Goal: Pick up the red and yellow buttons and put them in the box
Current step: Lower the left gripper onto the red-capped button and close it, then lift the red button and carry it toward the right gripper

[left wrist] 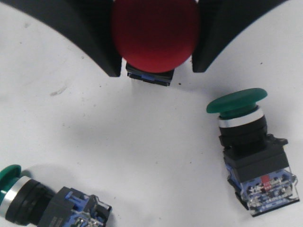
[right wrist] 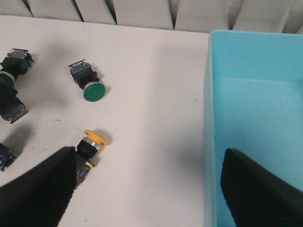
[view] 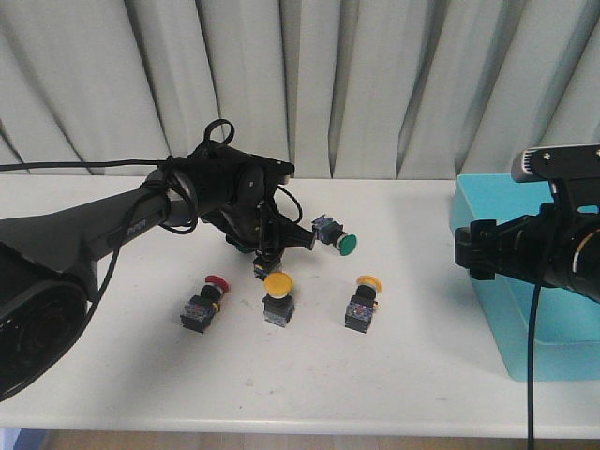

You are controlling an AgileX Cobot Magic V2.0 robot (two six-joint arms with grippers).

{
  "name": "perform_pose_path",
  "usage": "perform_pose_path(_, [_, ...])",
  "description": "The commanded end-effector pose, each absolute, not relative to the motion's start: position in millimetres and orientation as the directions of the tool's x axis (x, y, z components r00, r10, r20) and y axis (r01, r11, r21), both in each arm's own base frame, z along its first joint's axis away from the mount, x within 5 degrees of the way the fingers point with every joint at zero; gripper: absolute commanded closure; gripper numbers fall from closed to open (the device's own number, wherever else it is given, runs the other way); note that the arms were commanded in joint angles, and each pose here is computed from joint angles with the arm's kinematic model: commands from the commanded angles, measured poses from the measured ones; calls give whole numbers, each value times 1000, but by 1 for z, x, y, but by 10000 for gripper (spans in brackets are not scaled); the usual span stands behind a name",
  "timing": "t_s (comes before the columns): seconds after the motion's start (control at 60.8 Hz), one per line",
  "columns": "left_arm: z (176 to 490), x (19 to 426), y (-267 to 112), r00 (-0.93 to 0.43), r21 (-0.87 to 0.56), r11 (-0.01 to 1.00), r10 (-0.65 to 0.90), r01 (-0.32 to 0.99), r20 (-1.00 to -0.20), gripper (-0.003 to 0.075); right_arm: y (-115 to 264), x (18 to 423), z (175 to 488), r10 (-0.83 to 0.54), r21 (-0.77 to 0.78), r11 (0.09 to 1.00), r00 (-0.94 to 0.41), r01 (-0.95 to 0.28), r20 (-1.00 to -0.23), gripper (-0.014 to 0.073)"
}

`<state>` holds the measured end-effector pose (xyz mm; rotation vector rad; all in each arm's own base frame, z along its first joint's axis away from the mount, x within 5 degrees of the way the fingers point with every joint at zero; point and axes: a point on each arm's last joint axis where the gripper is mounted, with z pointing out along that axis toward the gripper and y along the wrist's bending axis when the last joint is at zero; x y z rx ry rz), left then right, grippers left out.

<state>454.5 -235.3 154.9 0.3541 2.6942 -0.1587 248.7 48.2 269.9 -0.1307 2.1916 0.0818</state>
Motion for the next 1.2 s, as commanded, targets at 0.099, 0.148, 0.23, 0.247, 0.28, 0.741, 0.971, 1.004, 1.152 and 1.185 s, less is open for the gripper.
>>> perform_pose_path(0.099, [232,460,-239,-795,-102,954,172,282,-581,728,51,256,284,-109,-26,985,-505,-168,-856,2])
perform_pose_path(0.148, [251,460,-239,-776,-112,953,158,282,-611,728,52,256,284,-139,-52,981,-493,-186,-859,2])
perform_pose_path(0.23, [292,456,-240,-733,-166,944,104,286,-672,728,53,257,288,-171,-81,974,-458,-210,-872,2])
perform_pose_path(0.247, [300,454,-240,-728,-192,938,85,289,-680,728,53,257,288,-176,-85,973,-450,-215,-876,2])
perform_pose_path(0.28, [313,452,-241,-714,-224,929,59,296,-697,728,53,257,290,-183,-93,971,-432,-222,-883,2])
perform_pose_path(0.741, [422,380,-255,-634,-472,580,102,664,-767,728,105,234,314,-407,-303,826,-131,-476,-904,2])
perform_pose_path(0.971, [422,364,-261,-671,-502,530,185,683,-718,728,107,229,321,-404,-315,818,-91,-482,-910,2])
perform_pose_path(1.004, [422,362,-264,-670,-504,522,191,688,-718,728,107,229,322,-399,-312,819,-88,-482,-913,2])
perform_pose_path(1.152, [424,351,-273,-669,-511,493,220,704,-710,728,108,229,325,-382,-309,821,-59,-481,-922,2])
perform_pose_path(1.185, [424,349,-276,-668,-512,487,225,708,-709,728,108,229,325,-379,-308,821,-57,-480,-924,2])
